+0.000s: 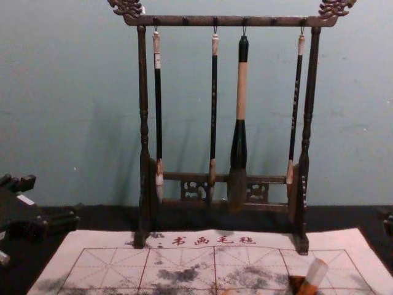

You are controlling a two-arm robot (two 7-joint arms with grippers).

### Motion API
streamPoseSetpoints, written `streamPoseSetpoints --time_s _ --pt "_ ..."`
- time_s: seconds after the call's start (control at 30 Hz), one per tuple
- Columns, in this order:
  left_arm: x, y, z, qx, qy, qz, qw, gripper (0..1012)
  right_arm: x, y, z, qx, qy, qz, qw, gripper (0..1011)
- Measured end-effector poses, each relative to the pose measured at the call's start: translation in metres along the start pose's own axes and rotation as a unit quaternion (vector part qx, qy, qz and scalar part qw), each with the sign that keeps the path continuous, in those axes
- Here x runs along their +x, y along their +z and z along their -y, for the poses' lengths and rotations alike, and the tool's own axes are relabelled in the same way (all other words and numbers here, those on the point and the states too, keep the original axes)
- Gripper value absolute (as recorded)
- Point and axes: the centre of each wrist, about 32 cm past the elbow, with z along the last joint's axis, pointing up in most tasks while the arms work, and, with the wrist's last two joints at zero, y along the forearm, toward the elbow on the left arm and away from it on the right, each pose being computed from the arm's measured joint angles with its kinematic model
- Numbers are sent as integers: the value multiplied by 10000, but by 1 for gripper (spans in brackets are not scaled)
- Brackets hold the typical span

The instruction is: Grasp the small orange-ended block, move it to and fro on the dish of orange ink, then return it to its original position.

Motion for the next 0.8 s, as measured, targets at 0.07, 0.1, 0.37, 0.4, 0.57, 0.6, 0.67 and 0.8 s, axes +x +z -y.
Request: streamPoseSetpoints --time_s 0.07,0.1,0.37,0.4,0.57,0.6,0.67,0.8 --pt "0 0 0 0 0 0 10000 1001 0 0 0 0 0 0 10000 1000" --pt "0 0 0 0 0 0 10000 1001 0 0 0 0 0 0 10000 1000" --pt "0 0 0 0 0 0 10000 1001 0 0 0 1 0 0 10000 1000" --pt "0 0 0 0 0 0 10000 1001 0 0 0 0 0 0 10000 1000" --pt "0 0 0 0 0 0 10000 1001 0 0 0 0 0 0 10000 1000" --pt "0 0 0 0 0 0 10000 1001 0 0 0 0 0 0 10000 1000" --pt "0 0 0 0 0 0 10000 1001 0 0 0 0 0 0 10000 1000" --pt "0 0 0 0 0 0 10000 1001 0 0 0 0 0 0 10000 1000"
